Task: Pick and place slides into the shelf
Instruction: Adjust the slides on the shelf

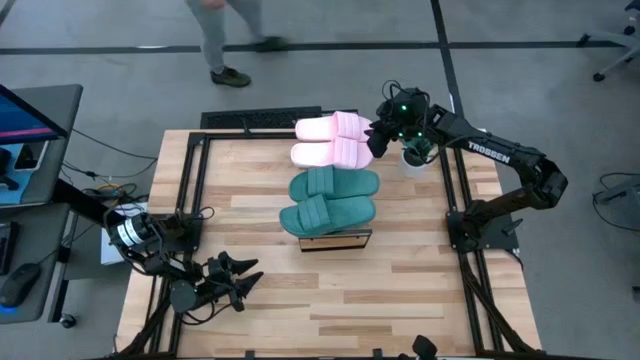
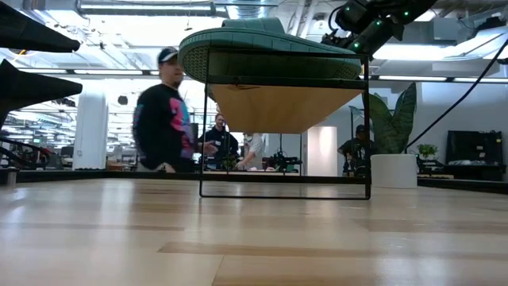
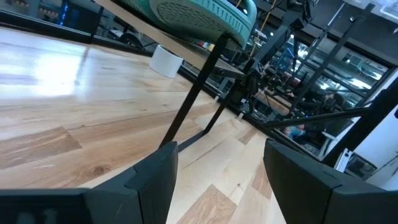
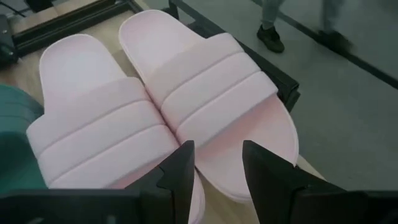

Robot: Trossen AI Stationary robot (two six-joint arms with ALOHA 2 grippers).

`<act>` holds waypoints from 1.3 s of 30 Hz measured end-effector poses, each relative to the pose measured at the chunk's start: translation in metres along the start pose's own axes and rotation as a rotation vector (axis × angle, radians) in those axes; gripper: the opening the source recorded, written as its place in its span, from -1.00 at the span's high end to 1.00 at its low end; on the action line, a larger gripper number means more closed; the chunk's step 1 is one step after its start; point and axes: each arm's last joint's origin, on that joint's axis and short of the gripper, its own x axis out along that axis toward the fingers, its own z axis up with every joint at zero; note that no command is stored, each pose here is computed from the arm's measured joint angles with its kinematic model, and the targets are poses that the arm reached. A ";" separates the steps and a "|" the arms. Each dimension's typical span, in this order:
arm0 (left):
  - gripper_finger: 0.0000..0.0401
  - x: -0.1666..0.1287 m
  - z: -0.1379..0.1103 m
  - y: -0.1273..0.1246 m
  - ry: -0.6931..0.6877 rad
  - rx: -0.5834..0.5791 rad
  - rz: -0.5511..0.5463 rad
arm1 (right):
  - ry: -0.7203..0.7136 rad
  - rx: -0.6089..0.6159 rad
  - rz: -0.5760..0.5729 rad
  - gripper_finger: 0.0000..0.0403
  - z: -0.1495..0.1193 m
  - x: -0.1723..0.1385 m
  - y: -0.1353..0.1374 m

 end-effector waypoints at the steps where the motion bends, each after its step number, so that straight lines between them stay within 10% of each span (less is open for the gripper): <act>1: -0.13 0.000 0.000 0.000 0.000 0.000 0.000 | -0.003 -0.004 -0.002 0.36 0.000 0.000 -0.001; 9: -0.13 0.000 0.018 -0.010 -0.009 -0.002 0.009 | -0.014 0.010 -0.005 0.36 0.004 -0.004 -0.001; 19: -0.13 -0.010 0.144 -0.036 -0.023 0.191 -0.118 | -0.069 0.000 -0.006 0.36 0.015 -0.031 0.002; 28: -0.13 0.010 0.231 -0.007 -0.198 0.291 -0.097 | -0.359 0.027 -0.060 0.36 0.018 -0.129 0.004; 39: -0.13 0.026 0.259 0.034 -0.284 0.279 -0.262 | -0.397 0.129 -0.037 0.36 -0.023 -0.158 0.013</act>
